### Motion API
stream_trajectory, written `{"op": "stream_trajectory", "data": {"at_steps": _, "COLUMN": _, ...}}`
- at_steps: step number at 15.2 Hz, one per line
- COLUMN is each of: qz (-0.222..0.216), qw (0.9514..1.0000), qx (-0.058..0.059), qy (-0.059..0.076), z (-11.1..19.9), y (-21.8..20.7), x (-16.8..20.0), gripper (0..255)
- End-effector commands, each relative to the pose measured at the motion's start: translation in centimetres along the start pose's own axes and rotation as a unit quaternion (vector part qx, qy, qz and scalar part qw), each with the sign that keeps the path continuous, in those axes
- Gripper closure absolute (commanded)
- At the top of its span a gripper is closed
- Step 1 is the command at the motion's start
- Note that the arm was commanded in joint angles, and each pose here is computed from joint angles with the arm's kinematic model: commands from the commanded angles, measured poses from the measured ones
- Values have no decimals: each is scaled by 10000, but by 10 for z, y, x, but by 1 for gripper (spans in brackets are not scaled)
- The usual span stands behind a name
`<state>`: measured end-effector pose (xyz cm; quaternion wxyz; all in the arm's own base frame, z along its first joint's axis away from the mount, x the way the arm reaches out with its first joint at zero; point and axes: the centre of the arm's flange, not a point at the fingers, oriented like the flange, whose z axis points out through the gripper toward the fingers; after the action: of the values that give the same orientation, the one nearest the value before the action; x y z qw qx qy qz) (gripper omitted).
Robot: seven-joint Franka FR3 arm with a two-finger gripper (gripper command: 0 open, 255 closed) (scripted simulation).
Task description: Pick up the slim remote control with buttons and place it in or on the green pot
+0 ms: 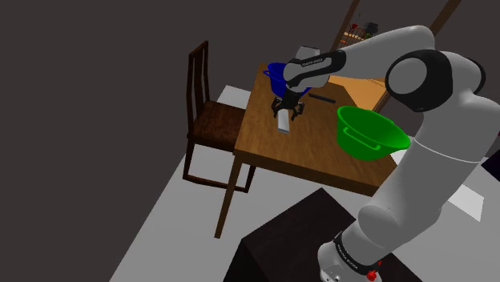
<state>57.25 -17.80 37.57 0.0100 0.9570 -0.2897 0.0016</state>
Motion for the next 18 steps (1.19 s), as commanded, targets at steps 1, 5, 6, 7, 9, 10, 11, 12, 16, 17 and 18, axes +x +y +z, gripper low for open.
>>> {"op": "stream_trajectory", "data": {"at_steps": 1, "qz": 0, "qw": 10000, "qx": 0, "qy": 1, "z": 0, "y": 0, "x": 0, "gripper": 0}}
{"op": "stream_trajectory", "data": {"at_steps": 5, "qz": 0, "qw": 10000, "qx": 0, "qy": 0, "z": 0, "y": 0, "x": 0, "gripper": 255}}
{"op": "stream_trajectory", "data": {"at_steps": 6, "qz": 0, "qw": 10000, "qx": 0, "qy": 0, "z": 0, "y": 0, "x": 0, "gripper": 255}}
{"op": "stream_trajectory", "data": {"at_steps": 7, "qz": 0, "qw": 10000, "qx": 0, "qy": 1, "z": 0, "y": 0, "x": 0, "gripper": 255}}
{"op": "stream_trajectory", "data": {"at_steps": 9, "qz": 0, "qw": 10000, "qx": 0, "qy": 0, "z": 0, "y": 0, "x": 0, "gripper": 255}}
{"op": "stream_trajectory", "data": {"at_steps": 10, "qz": 0, "qw": 10000, "qx": 0, "qy": 0, "z": 0, "y": 0, "x": 0, "gripper": 255}}
{"op": "stream_trajectory", "data": {"at_steps": 11, "qz": 0, "qw": 10000, "qx": 0, "qy": 0, "z": 0, "y": 0, "x": 0, "gripper": 255}}
{"op": "stream_trajectory", "data": {"at_steps": 12, "qz": 0, "qw": 10000, "qx": 0, "qy": 0, "z": 0, "y": 0, "x": 0, "gripper": 255}}
{"op": "stream_trajectory", "data": {"at_steps": 16, "qz": 0, "qw": 10000, "qx": 0, "qy": 1, "z": -16, "y": 0, "x": 0, "gripper": 255}}
{"op": "stream_trajectory", "data": {"at_steps": 17, "qz": 0, "qw": 10000, "qx": 0, "qy": 1, "z": -21, "y": 0, "x": 0, "gripper": 255}}
{"op": "stream_trajectory", "data": {"at_steps": 18, "qz": 0, "qw": 10000, "qx": 0, "qy": 1, "z": -26, "y": 0, "x": 0, "gripper": 255}}
